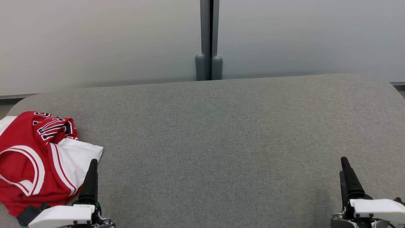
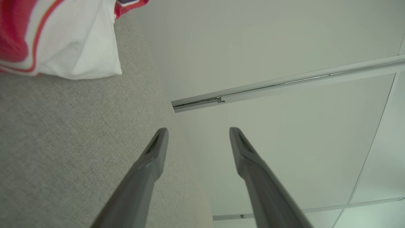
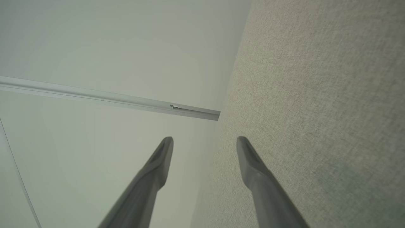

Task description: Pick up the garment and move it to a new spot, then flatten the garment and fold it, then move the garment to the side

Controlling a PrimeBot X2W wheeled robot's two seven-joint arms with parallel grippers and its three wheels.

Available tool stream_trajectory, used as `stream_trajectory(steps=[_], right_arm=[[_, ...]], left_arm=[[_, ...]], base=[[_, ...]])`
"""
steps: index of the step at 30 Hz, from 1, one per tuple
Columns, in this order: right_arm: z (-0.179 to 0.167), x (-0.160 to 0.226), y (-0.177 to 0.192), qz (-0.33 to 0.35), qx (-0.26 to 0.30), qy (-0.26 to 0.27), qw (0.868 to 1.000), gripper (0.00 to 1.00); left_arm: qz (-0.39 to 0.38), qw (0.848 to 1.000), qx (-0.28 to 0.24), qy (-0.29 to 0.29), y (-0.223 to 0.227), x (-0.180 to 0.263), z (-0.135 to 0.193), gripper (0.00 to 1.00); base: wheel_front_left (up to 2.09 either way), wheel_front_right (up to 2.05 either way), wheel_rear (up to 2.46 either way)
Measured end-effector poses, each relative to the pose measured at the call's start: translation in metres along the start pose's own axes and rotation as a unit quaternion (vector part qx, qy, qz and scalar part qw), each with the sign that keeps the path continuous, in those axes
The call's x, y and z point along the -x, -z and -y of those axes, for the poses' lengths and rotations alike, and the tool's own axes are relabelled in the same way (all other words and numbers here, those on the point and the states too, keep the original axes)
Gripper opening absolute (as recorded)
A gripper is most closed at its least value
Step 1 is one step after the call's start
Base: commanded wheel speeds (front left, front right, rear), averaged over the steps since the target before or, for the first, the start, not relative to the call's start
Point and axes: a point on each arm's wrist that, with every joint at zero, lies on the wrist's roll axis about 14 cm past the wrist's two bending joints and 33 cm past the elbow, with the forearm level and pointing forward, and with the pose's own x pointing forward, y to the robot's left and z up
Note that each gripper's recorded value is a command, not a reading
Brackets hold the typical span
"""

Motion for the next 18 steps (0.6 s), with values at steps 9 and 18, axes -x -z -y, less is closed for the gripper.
stream_trajectory(steps=[9,18], right_arm=[[-0.016,-0.002,0.005,-0.003,0.103,-0.024,0.994,1.00],[-0.018,-0.002,0.013,-0.009,0.160,-0.031,0.987,1.00]], left_arm=[[0.029,0.997,-0.076,0.016,-0.013,0.001,0.012,1.00],[0.050,0.979,-0.192,0.038,-0.020,0.003,0.035,1.00]], base=[[0.00,0.00,0.00],[0.00,0.00,0.00]])
